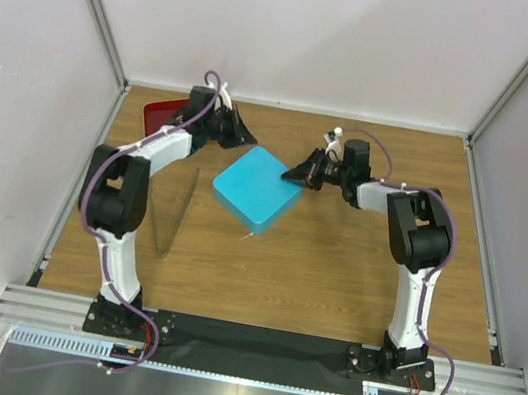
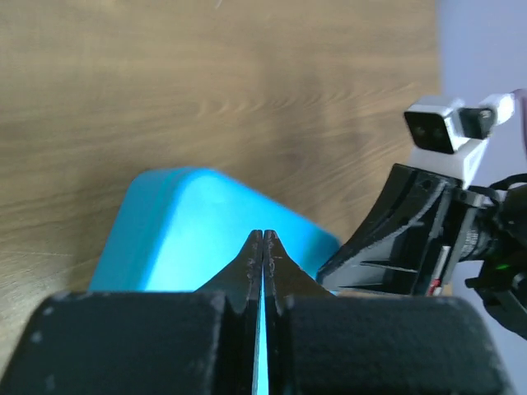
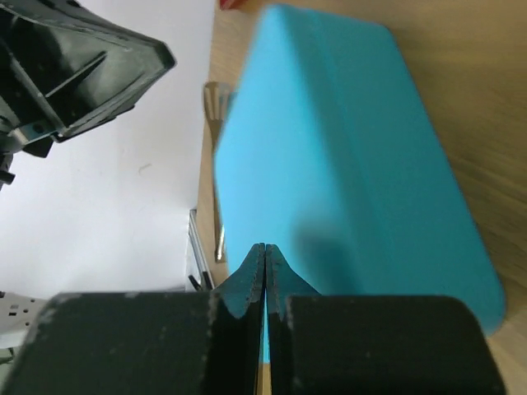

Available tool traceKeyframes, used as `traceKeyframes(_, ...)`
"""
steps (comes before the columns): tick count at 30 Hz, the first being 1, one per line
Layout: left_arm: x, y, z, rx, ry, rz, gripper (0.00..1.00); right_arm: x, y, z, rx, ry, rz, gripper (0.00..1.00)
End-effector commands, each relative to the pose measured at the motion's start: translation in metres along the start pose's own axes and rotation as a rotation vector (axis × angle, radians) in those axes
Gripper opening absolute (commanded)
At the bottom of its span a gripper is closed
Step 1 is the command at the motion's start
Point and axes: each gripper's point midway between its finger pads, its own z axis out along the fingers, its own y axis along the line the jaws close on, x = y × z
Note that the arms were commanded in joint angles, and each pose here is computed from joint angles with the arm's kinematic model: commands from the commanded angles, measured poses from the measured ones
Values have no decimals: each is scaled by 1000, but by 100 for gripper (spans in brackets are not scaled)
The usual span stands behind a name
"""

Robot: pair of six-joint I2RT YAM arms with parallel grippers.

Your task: Pack the chocolate

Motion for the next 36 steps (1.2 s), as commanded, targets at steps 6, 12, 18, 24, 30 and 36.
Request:
traceKeyframes(6,51,38,48,-29,127,-36,0,12,-32,-7,11,13,25,0)
traceKeyframes(12,57,45,49,-67,136,-21,0,6,-20,-13,40,8,-19,0)
traceKeyframes(18,15,21,24,-104,43,64,0,0,9,-25,33,-16,-53,0)
traceKeyframes(24,35,48,38,-165,100,60,0,5,32,-42,33,-37,-82,0)
traceKeyframes(30,82,86,49,-278,183,50,0,7,42,-59,88,-47,-128,0)
traceKeyframes(36,8,0,-1,-170,23,142,0,0,66,-78,133,-83,-179,0)
